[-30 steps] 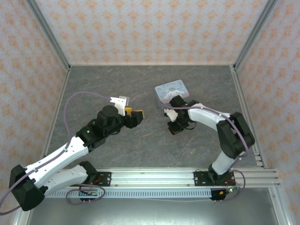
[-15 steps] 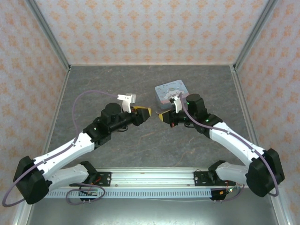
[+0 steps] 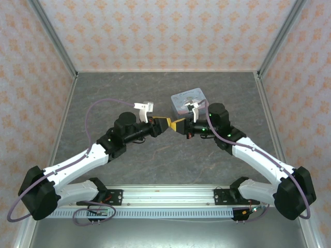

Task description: Unlock the padlock with the key

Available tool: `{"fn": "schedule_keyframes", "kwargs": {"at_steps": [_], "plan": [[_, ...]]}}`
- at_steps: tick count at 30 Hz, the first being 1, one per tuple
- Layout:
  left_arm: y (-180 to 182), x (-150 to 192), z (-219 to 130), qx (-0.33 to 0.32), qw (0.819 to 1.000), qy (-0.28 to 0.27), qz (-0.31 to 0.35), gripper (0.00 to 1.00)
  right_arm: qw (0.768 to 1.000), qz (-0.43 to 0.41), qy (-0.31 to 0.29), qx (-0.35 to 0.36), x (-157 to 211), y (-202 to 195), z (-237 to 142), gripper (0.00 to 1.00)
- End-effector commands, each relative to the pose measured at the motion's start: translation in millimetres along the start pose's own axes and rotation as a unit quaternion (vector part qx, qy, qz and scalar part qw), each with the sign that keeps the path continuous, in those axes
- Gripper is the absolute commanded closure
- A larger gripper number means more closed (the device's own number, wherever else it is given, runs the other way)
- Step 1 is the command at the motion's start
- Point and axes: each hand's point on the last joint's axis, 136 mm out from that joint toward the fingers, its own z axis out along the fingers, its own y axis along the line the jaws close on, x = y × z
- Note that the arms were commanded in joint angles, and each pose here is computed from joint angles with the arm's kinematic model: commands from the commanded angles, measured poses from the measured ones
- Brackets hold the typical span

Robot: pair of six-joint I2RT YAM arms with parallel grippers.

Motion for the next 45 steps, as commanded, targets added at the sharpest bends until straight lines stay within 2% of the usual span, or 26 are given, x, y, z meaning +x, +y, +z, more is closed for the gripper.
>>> {"fn": "schedule_keyframes", "kwargs": {"at_steps": [1,6,10,12,13,19,22,25,34,45], "plan": [[-19,-15,-2,0.028,0.999,-0.023,0.005,0.65,0.999,-0.021,-0.008,-0.033,-10,18,2,1.00],[-22,-19,-4,0.029,0.999,-0.029,0.008,0.76,0.999,-0.016,-0.004,-0.031,-9,16,4,1.00],[-22,-18,-4,0.028,0.999,-0.026,0.011,0.90,0.999,-0.015,-0.008,-0.031,-11,16,4,0.99],[-21,-18,-5,0.026,0.999,-0.026,0.011,0.99,0.999,-0.015,-0.009,-0.026,-12,16,4,0.93],[-21,-18,-5,0.025,0.999,-0.026,0.012,1.00,1.000,-0.016,-0.008,-0.022,-12,15,3,0.91],[-20,-20,-12,0.012,0.999,-0.028,0.026,1.00,0.999,-0.026,-0.016,0.019,-8,4,-12,0.66],[-22,-21,-15,0.010,0.999,-0.027,0.031,1.00,0.998,-0.032,-0.045,-0.001,-14,14,-18,0.54],[-24,-23,-16,0.014,0.999,-0.029,0.031,1.00,0.997,-0.031,-0.055,-0.036,-18,24,-17,0.47],[-27,-26,-16,0.017,0.999,-0.033,0.030,1.00,0.996,-0.028,-0.024,-0.081,-14,35,3,0.47],[-26,-26,-16,0.015,0.999,-0.033,0.033,1.00,0.997,-0.021,-0.022,-0.075,-14,29,9,0.61]]}}
